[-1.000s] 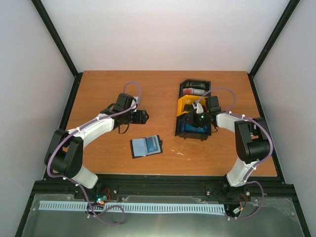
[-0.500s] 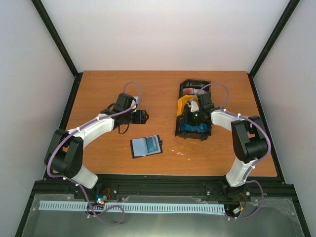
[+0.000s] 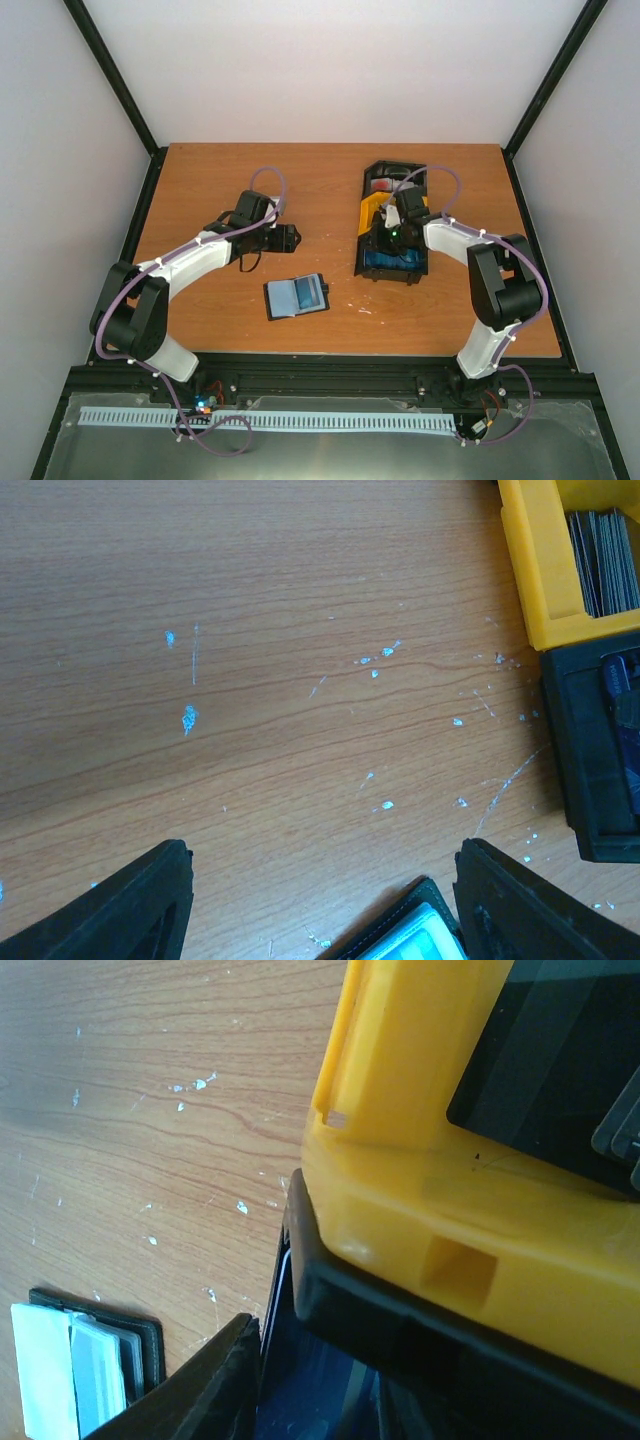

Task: Put the credit cards into the card holder
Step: Pick up the credit card from the storage box.

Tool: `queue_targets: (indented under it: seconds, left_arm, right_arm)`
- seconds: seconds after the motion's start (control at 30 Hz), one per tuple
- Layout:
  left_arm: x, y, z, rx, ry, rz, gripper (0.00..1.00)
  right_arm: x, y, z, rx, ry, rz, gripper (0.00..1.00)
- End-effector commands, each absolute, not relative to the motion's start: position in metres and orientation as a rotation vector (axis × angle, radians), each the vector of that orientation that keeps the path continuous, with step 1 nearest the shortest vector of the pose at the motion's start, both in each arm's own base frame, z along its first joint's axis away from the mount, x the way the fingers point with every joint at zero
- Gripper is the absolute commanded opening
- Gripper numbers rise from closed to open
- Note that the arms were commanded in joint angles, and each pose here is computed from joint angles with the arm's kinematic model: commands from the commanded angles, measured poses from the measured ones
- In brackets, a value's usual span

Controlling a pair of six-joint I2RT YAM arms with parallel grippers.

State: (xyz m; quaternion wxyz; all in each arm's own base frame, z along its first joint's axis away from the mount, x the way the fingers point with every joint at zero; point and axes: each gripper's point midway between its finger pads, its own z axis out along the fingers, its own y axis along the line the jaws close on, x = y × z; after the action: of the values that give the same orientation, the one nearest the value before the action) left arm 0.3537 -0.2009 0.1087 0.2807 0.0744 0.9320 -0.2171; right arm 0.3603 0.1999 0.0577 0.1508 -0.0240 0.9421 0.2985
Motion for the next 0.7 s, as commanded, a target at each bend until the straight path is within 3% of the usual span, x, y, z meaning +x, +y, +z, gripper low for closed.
queue_targets:
  seconds: [0.0,0.23,0.47,0.67]
  left_arm:
    - [0.358,-0.197,0.121,0.198,2.453,-0.572,0.73]
    - [0.358,-0.197,0.120,0.197,2.454,-0.573,0.73]
    - [0.357,-0.196,0.120,0.198,2.453,-0.568,0.73]
    - [0.357,-0.196,0.120,0.198,2.450,-0.569,0.73]
  right_arm:
    - [0.357,0.192,0.054,-0.065,2.747,0.730,0.33]
    - [0.354,0.211,0.059,-0.163,2.766,0.701,0.51]
    - [0.351,0.203,0.044,-0.140,2.859,0.513,0.51]
    - [0.351,0.200,0.042,-0.108,2.870,0.454,0.44]
